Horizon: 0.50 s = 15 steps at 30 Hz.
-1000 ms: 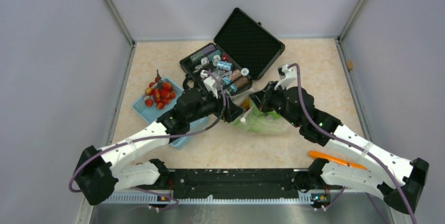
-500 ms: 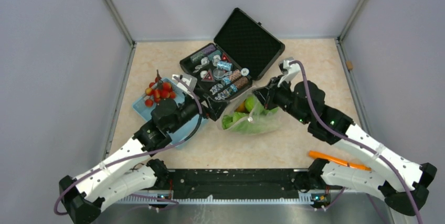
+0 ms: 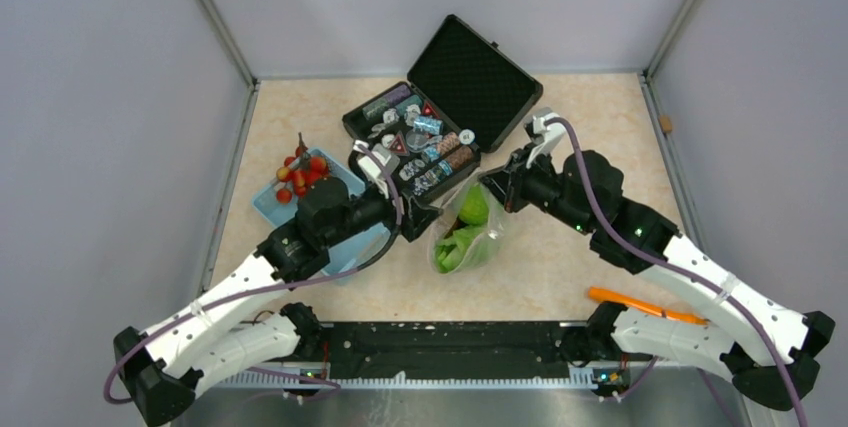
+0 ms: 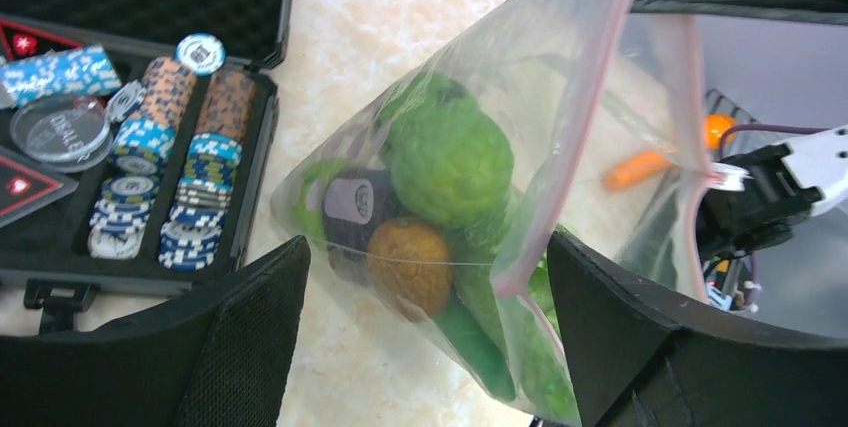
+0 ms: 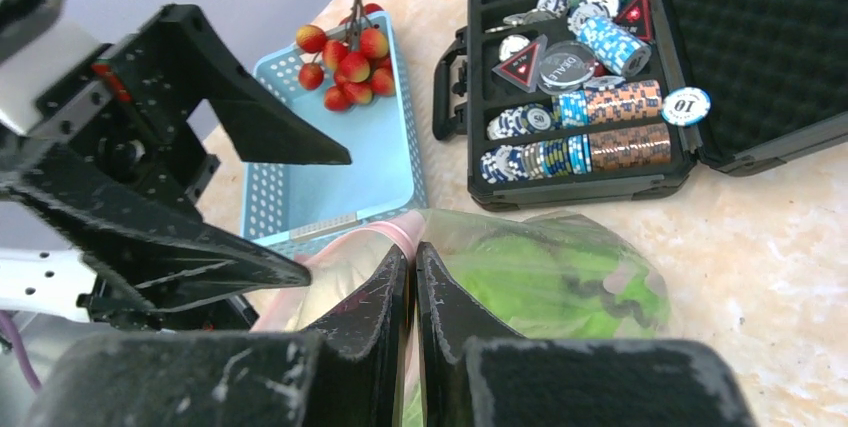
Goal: Place the food in the zip-top bag and seal the zipper
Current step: Adjust the zipper food storage bag at the center of the board.
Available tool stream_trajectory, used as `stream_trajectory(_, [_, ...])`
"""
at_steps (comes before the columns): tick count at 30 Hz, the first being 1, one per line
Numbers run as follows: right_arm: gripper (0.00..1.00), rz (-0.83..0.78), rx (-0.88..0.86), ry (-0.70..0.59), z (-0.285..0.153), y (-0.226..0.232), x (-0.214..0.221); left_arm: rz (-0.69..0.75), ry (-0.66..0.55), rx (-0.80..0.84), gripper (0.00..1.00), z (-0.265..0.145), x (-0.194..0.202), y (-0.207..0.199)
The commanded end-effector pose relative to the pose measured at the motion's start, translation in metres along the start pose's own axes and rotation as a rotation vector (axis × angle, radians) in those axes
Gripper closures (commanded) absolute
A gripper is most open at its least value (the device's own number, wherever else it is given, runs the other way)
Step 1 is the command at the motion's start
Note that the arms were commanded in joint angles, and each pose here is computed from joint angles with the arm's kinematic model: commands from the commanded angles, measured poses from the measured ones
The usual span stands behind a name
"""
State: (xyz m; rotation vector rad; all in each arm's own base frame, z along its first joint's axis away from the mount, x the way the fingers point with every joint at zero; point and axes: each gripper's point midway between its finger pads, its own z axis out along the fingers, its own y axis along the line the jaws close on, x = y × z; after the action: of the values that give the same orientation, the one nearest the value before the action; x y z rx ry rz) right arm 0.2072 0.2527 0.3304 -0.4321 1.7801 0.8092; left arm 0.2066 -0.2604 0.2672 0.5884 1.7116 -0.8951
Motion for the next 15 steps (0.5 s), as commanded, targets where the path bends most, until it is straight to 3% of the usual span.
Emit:
stream_trajectory(1, [0.94, 0.040, 0.022, -0.106, 0.000, -0.002, -0.025, 0.032, -0.023, 0.118, 0.15, -0.006, -0.025, -0.026])
stream_trajectory(3, [0.94, 0.049, 0.012, -0.106, 0.003, 0.000, -0.023, 0.032, 0.019, 0.128, 0.19, -0.003, -0.018, -0.027])
stream_trajectory(8, [0.94, 0.062, -0.016, -0.101, 0.007, 0.005, -0.022, 0.026, 0.113, 0.137, 0.20, 0.004, 0.001, -0.026])
stream_trajectory(15, [0.95, 0.067, -0.012, -0.081, 0.015, 0.005, -0.016, -0.013, 0.113, 0.258, 0.20, 0.003, -0.005, -0.049])
